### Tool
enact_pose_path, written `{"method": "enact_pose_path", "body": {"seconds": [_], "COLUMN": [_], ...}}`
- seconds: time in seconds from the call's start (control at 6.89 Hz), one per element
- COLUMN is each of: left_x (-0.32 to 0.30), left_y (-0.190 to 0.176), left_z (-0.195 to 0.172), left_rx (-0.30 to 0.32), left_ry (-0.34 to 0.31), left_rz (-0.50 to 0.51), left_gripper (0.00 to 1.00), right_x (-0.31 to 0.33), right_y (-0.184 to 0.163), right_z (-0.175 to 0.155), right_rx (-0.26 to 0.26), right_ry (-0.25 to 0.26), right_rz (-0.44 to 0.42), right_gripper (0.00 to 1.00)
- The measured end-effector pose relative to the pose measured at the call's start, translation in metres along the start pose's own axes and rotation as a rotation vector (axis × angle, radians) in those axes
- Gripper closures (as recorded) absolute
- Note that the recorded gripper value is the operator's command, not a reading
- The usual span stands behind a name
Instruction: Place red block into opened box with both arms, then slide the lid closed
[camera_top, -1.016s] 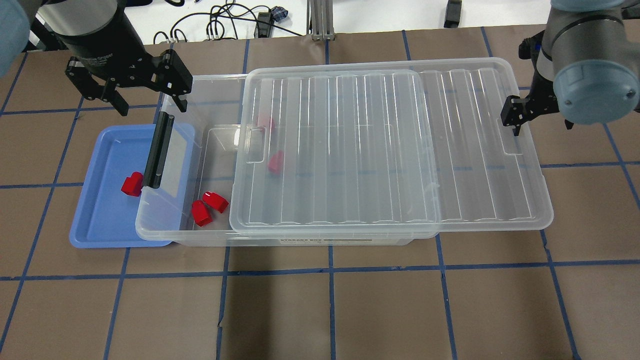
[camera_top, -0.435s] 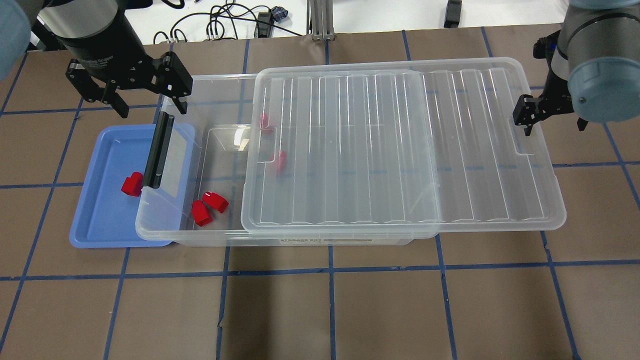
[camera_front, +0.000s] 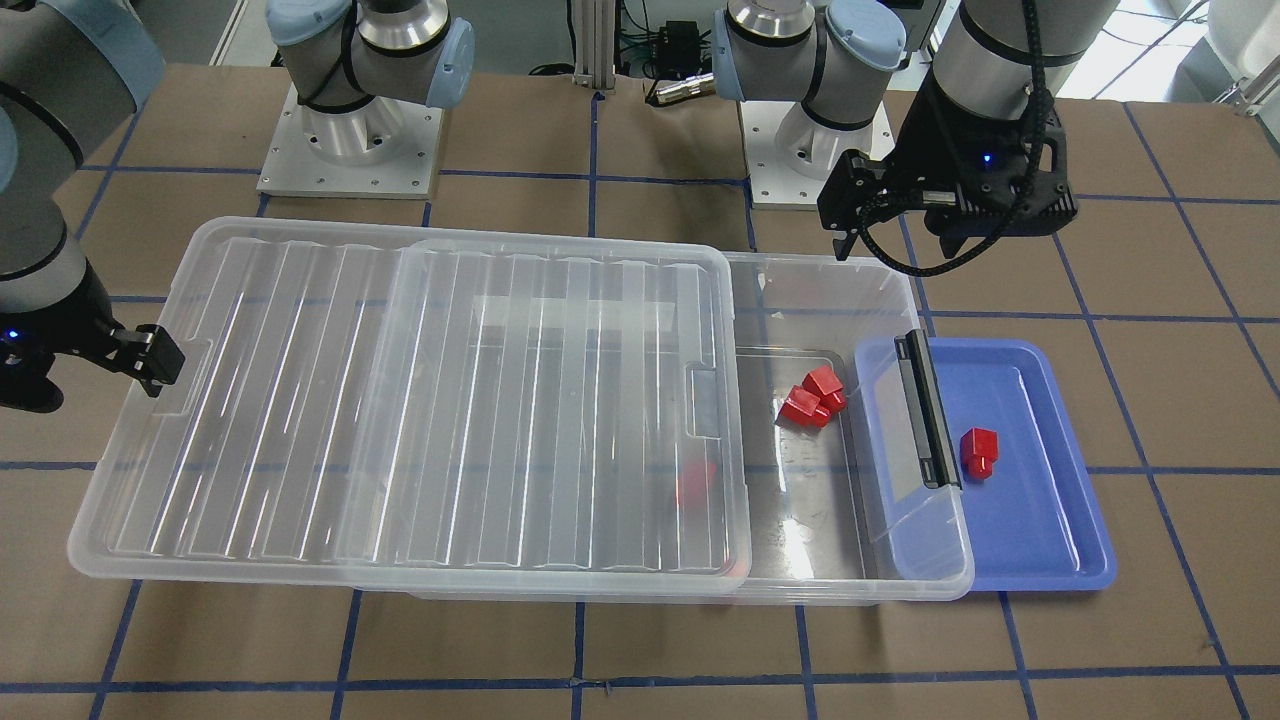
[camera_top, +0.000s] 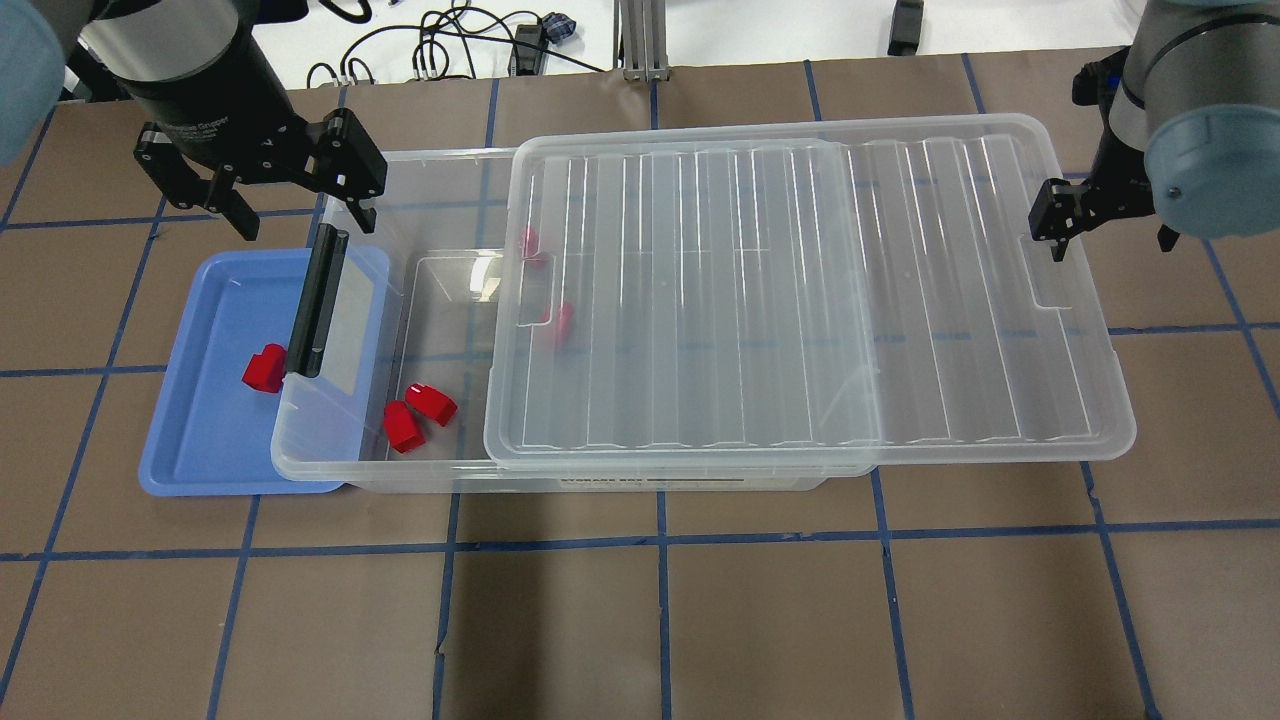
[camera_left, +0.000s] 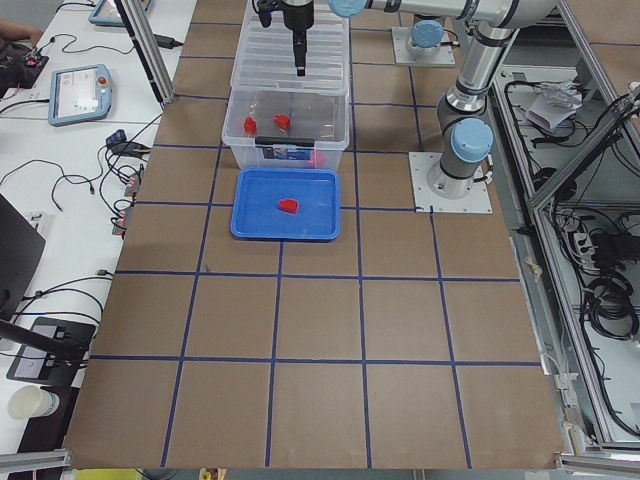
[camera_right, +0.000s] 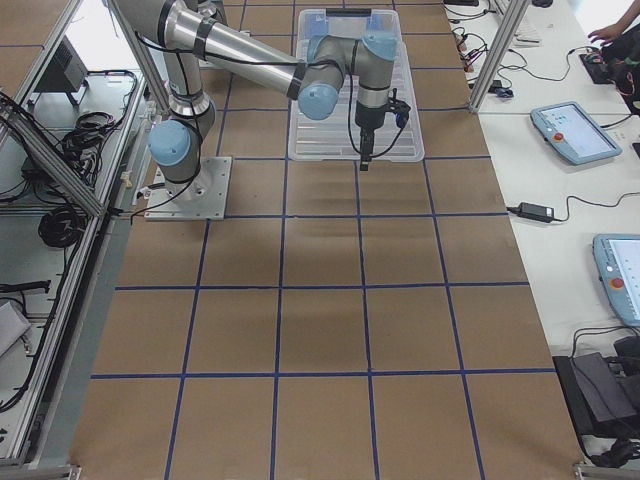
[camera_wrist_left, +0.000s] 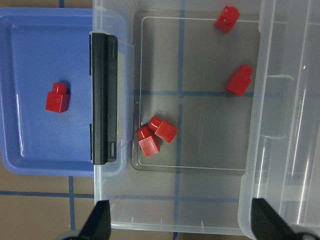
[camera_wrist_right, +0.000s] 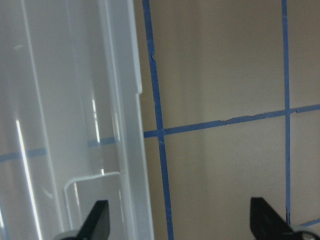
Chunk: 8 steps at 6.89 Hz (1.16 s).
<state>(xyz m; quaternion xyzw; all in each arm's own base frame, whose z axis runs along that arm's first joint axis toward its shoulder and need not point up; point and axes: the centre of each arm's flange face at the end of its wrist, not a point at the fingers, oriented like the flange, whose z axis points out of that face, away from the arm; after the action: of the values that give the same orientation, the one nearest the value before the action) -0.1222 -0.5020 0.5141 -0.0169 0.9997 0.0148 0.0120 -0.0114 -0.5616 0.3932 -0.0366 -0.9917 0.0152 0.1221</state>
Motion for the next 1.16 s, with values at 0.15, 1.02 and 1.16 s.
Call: {"method": "enact_pose_path", "body": {"seconds": [0.15,1.02,1.16], "left_x": [-0.002,0.0,0.006], "left_y": [-0.001,0.017,0.019], "left_z": [-0.001,-0.012,-0.004], "left_rx": [-0.001,-0.019,-0.021], "left_ry": [-0.004,-0.006,-0.011], "left_rz": [-0.002,-0.141,-0.155], "left_gripper": [0.0,0.0,0.0], "right_x": [-0.019,-0.09,-0.088], "right_y": [-0.008,0.05,0.057], "right_z": [-0.042,-0.154,-0.156], "right_rx": [0.032,-0.057,-0.053], "right_ry": [-0.056,-0.338,-0.313], "right_rz": [-0.042,-0.077,-0.079], "right_gripper": [0.0,0.0,0.0]}}
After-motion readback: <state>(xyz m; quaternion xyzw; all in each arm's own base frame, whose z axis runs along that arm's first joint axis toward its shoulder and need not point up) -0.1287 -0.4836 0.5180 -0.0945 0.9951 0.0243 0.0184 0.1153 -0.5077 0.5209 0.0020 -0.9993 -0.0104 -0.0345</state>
